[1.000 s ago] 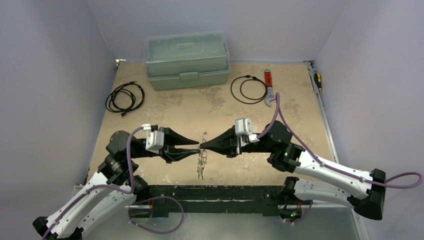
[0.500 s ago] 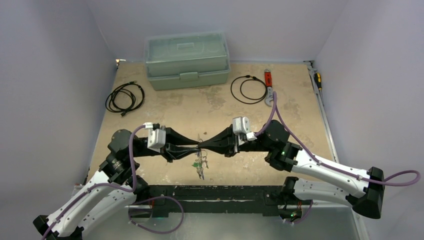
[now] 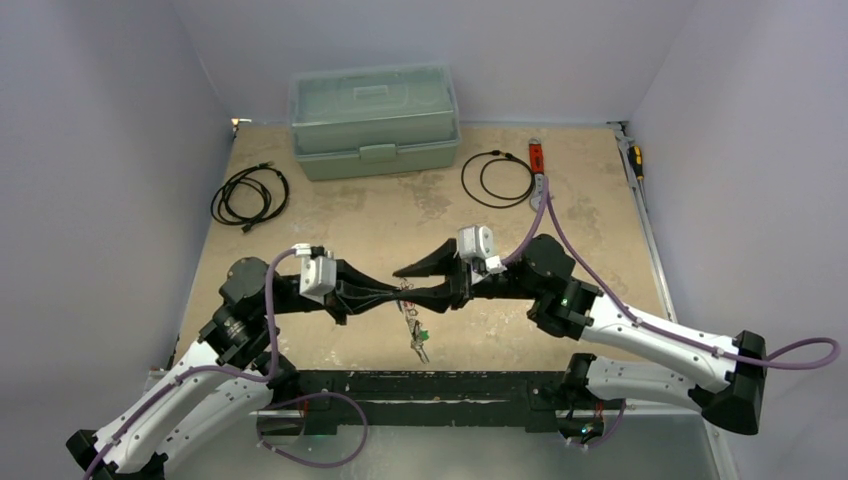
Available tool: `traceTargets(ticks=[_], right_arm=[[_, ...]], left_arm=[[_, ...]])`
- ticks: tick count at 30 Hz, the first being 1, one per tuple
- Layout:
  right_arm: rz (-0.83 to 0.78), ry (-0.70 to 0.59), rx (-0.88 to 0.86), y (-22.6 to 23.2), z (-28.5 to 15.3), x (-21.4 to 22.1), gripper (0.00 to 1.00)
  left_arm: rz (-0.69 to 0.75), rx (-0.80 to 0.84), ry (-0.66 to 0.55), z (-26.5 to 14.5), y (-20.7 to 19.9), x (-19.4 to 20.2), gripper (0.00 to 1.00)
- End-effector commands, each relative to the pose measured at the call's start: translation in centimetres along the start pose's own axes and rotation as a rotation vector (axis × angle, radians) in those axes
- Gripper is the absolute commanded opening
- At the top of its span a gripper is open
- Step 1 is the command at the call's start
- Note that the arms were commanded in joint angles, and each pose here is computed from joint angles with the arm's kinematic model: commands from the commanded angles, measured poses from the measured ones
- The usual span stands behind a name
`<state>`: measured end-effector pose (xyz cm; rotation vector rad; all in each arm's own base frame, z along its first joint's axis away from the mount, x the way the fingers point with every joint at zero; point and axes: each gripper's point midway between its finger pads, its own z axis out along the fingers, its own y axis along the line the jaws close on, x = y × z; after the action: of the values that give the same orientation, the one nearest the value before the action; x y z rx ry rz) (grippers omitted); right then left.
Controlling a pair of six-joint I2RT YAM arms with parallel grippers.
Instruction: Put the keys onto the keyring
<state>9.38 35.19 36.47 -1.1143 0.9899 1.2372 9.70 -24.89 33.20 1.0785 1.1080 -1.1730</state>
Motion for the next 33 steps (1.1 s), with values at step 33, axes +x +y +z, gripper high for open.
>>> traceTargets(ticks=[33], right_arm=[[-0.041,0.615,0.054,-3.5,-1.4,3.3,0.32]], left_arm=[[0.004,-0.076,0.084,0.0,1.7,1.2,0.00]])
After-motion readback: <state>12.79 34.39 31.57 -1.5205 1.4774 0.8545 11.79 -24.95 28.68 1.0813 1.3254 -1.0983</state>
